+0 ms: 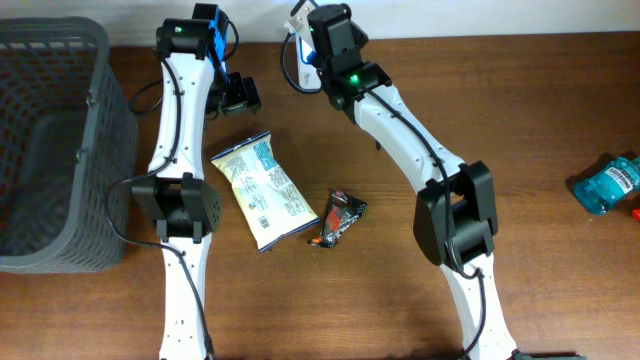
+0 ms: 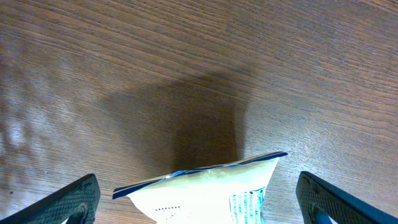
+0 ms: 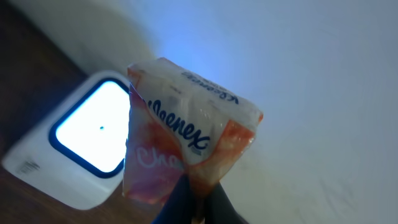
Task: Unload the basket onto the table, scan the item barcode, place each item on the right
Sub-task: 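Carry the Kleenex pack to the right table edge and release it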
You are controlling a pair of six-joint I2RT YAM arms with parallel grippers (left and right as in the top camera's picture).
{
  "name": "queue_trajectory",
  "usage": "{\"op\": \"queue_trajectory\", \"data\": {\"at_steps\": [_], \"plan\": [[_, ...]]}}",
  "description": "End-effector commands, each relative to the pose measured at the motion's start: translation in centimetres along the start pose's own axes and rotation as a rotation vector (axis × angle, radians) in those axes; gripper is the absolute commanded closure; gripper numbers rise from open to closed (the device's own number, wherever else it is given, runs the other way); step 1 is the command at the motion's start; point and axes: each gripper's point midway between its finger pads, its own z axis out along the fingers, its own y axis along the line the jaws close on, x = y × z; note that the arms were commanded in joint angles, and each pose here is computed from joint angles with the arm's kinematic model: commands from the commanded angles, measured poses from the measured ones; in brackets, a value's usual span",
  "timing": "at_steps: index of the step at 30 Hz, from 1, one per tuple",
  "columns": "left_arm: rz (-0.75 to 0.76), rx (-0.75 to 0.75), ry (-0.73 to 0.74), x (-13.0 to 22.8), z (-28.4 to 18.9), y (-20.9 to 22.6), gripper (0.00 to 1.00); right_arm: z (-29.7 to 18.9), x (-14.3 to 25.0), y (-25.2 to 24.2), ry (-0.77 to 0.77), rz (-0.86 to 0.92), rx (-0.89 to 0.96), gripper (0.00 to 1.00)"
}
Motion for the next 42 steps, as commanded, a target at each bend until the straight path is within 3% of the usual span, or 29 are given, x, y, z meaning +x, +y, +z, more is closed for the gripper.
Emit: {"op": "queue_trajectory", "data": {"at_steps": [1, 6, 9, 14, 16, 20, 22, 23, 26, 30, 34, 36, 37, 41, 42], "plan": [[-0.013, 0.002, -0.021, -0.3, -0.7, 0.1, 0.01, 1.6, -0.1, 3.5, -0.086, -0.275, -0.124, 0.96], [-0.013, 0.002, -0.022, -0.3, -0.7, 0.1, 0.01, 2.8, 0.7, 4.7, -0.095, -0.318, -0.138, 0.96], [-0.013, 0.002, -0.021, -0.3, -0.7, 0.1, 0.01, 2.8, 0.5, 4.3, -0.092, -0.217, -0.124, 0.96], [-0.013, 0.002, -0.021, -0.3, -0.7, 0.1, 0.01, 1.4, 0.1, -3.4, -0.076, 0.277, 0.040, 0.96], [-0.013, 0.002, -0.021, -0.3, -0.7, 0.1, 0.01, 0.1, 2.2, -8.6, -0.033, 0.477, 0.079, 0.96], [-0.013, 0.002, -0.022, -0.3, -0.7, 0.1, 0.01, -3.9, 12.5, -18.4, 0.202, 0.757, 0.175, 0.96], [-0.013, 0.002, -0.022, -0.3, -0.7, 0.1, 0.01, -5.6, 18.0, -20.7, 0.337, 0.828, 0.208, 0.96], [-0.013, 0.002, -0.022, -0.3, -0.7, 0.1, 0.01, -7.4, 24.0, -22.0, 0.492, 0.893, 0.236, 0.96], [-0.013, 0.002, -0.022, -0.3, -0.7, 0.1, 0.01, -12.1, 36.2, -23.6, 0.802, 0.975, 0.274, 0.96], [-0.013, 0.002, -0.022, -0.3, -0.7, 0.1, 0.01, -17.9, 46.7, -25.1, 1.026, 1.094, 0.346, 0.96], [-0.013, 0.002, -0.022, -0.3, -0.7, 0.1, 0.01, -21.5, 54.0, -25.2, 1.127, 1.271, 0.448, 0.96], [-0.013, 0.002, -0.021, -0.3, -0.7, 0.1, 0.01, -21.9, 55.7, -24.3, 1.140, 1.311, 0.435, 0.94], [-0.013, 0.002, -0.021, -0.3, -0.7, 0.1, 0.01, -22.1, 56.6, -23.8, 1.154, 1.321, 0.434, 0.86], [-0.013, 0.002, -0.022, -0.3, -0.7, 0.1, 0.01, -23.1, 58.4, -22.6, 1.213, 1.314, 0.454, 0.85], [-0.013, 0.002, -0.021, -0.3, -0.7, 0.1, 0.01, -23.2, 58.6, -22.4, 1.219, 1.317, 0.453, 0.72]]}}
